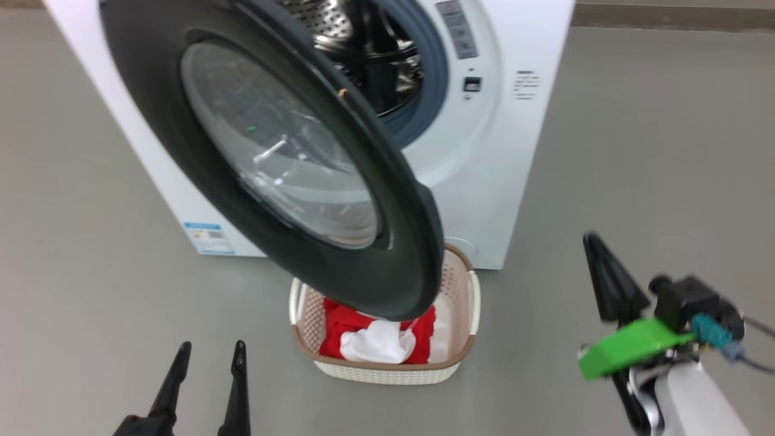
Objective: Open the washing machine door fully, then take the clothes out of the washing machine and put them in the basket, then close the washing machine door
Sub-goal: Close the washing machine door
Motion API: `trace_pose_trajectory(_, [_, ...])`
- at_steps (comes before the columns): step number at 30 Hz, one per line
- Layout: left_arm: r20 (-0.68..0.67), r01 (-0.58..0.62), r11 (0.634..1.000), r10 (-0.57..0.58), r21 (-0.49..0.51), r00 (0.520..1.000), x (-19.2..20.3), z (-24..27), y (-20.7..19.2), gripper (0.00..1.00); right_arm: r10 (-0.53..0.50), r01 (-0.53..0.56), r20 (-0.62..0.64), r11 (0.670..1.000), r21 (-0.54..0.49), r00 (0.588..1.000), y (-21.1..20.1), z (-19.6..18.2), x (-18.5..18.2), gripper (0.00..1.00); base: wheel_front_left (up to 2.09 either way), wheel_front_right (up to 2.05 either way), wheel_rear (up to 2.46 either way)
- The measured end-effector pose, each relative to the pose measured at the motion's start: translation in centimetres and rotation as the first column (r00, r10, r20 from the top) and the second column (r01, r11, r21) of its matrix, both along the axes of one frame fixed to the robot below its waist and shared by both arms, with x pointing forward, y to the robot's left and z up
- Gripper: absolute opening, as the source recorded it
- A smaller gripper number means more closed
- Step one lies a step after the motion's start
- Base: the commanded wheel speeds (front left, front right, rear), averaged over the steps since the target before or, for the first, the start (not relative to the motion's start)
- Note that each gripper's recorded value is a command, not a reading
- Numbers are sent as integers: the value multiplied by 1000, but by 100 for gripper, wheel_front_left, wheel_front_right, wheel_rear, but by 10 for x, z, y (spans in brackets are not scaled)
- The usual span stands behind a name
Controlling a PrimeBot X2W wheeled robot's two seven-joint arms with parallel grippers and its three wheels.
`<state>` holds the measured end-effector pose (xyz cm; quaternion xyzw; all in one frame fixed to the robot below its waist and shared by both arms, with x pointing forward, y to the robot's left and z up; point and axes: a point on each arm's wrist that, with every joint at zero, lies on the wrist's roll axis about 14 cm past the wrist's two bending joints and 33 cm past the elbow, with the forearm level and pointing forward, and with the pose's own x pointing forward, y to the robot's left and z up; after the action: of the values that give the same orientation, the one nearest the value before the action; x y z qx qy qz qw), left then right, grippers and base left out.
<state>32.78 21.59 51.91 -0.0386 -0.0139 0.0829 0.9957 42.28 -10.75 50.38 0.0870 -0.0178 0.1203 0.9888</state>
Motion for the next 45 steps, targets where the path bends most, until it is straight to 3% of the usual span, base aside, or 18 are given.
trace_pose_trajectory(4, [6, -34, 999, 34, 2, 999, -5, 2, 9, 100, 56, -59, 125, 998, 17, 991, 25, 42, 24, 0, 0, 0, 0])
trace_pose_trajectory(8, [15, -70, 998, 70, 2, 997, -13, 3, 18, 100, 132, -146, 286, 989, 29, 949, 56, 97, 31, 0, 0, 0, 0])
trace_pose_trajectory(11, [21, -89, 996, 89, 4, 996, -17, 3, 23, 100, 200, -233, 396, 972, 37, 896, 83, 134, 22, 0, 0, 0, 0])
trace_pose_trajectory(12, [24, -101, 995, 100, 5, 995, -21, 4, 27, 100, 273, -328, 465, 944, 41, 842, 109, 158, 3, 0, 0, 0, 0])
trace_pose_trajectory(16, [27, -117, 993, 117, 3, 993, -27, 5, 32, 100, 361, -432, 518, 902, 18, 775, 139, 178, -24, 0, 0, 0, 0])
trace_pose_trajectory(21, [38, -133, 991, 133, 3, 990, -33, 8, 36, 100, 453, -502, 405, 865, 15, 794, 160, 145, -45, 0, 0, 0, 0])
trace_pose_trajectory(25, [42, -139, 990, 139, -3, 989, -36, 9, 38, 100, 493, -519, 295, 855, 13, 819, 168, 110, -51, 0, 0, 0, 0])
trace_pose_trajectory(36, [39, -128, 992, 129, -19, 991, -33, 8, 36, 100, 502, -505, 92, 863, 7, 860, 167, 40, -43, 0, 0, 0, 0])
trace_pose_trajectory(45, [33, -123, 992, 124, -22, 992, -32, 6, 35, 100, 492, -493, 70, 870, 7, 868, 169, 32, -26, 0, 0, 0, 0])
